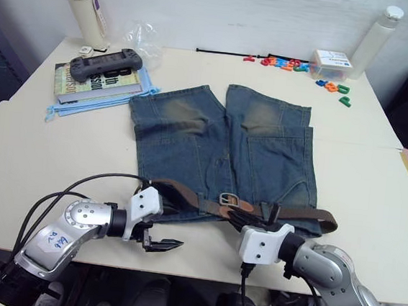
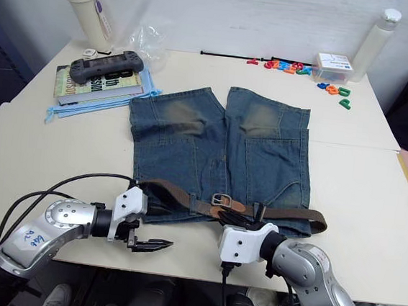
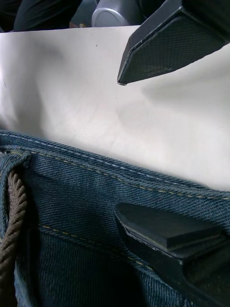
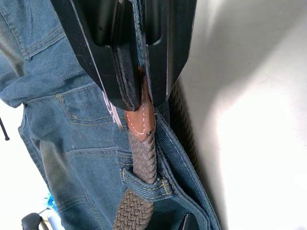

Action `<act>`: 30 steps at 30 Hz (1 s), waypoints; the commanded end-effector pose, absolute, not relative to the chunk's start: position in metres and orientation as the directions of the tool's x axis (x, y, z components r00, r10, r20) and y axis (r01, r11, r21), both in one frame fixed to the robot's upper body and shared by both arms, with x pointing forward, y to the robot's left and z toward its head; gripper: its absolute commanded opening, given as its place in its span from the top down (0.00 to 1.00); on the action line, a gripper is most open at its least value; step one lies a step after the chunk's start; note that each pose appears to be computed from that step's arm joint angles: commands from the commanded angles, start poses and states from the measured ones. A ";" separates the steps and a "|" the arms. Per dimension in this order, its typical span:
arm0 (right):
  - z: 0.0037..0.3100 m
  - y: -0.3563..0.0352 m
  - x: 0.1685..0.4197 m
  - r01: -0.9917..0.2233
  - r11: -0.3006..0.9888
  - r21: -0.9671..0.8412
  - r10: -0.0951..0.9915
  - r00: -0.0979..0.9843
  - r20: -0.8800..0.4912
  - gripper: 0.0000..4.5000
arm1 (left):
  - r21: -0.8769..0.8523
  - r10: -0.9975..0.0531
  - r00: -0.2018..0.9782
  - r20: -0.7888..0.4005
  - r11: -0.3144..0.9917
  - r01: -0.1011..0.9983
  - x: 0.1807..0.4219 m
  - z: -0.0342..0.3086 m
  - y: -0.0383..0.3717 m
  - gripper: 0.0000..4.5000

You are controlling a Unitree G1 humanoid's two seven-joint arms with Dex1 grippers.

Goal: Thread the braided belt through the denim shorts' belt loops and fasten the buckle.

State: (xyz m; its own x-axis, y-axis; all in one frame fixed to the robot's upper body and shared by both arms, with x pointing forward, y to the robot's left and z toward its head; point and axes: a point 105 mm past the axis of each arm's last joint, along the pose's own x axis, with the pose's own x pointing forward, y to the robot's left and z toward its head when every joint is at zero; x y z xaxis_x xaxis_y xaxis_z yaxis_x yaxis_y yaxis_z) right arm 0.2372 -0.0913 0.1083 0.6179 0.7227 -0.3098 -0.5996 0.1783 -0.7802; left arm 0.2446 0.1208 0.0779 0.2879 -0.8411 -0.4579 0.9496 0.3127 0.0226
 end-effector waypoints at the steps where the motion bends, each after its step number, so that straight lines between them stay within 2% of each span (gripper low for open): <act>1: 0.127 -0.091 0.231 -0.575 0.184 -0.797 0.743 0.612 -0.270 0.99 | -0.028 -0.734 0.320 -0.598 0.419 0.908 0.247 0.044 0.149 0.03; 8: 0.140 -0.114 0.225 -0.619 0.157 -0.770 0.729 0.598 -0.332 0.99 | -0.027 -0.734 0.317 -0.600 0.415 0.909 0.248 0.042 0.149 0.03; 18: 0.159 -0.138 0.233 -0.623 0.174 -0.762 0.699 0.623 -0.350 0.99 | -0.029 -0.736 0.312 -0.600 0.410 0.912 0.247 0.041 0.148 0.03; 25: 0.138 -0.126 0.229 -0.661 0.181 -0.728 0.709 0.601 -0.370 0.99 | -0.029 -0.738 0.312 -0.598 0.409 0.912 0.246 0.041 0.147 0.03; 26: 0.134 -0.125 0.229 -0.664 0.185 -0.724 0.706 0.602 -0.372 0.85 | -0.029 -0.738 0.312 -0.598 0.408 0.912 0.246 0.041 0.147 0.03; 27: 0.128 -0.124 0.229 -0.663 0.189 -0.724 0.702 0.607 -0.373 0.81 | -0.029 -0.739 0.312 -0.598 0.408 0.912 0.246 0.041 0.147 0.03; 29: 0.117 -0.123 0.231 -0.659 0.196 -0.726 0.689 0.620 -0.377 0.67 | -0.029 -0.739 0.312 -0.597 0.408 0.913 0.246 0.041 0.146 0.03; 30: 0.113 -0.123 0.231 -0.656 0.202 -0.727 0.682 0.627 -0.376 0.67 | -0.029 -0.739 0.311 -0.597 0.408 0.913 0.246 0.041 0.146 0.03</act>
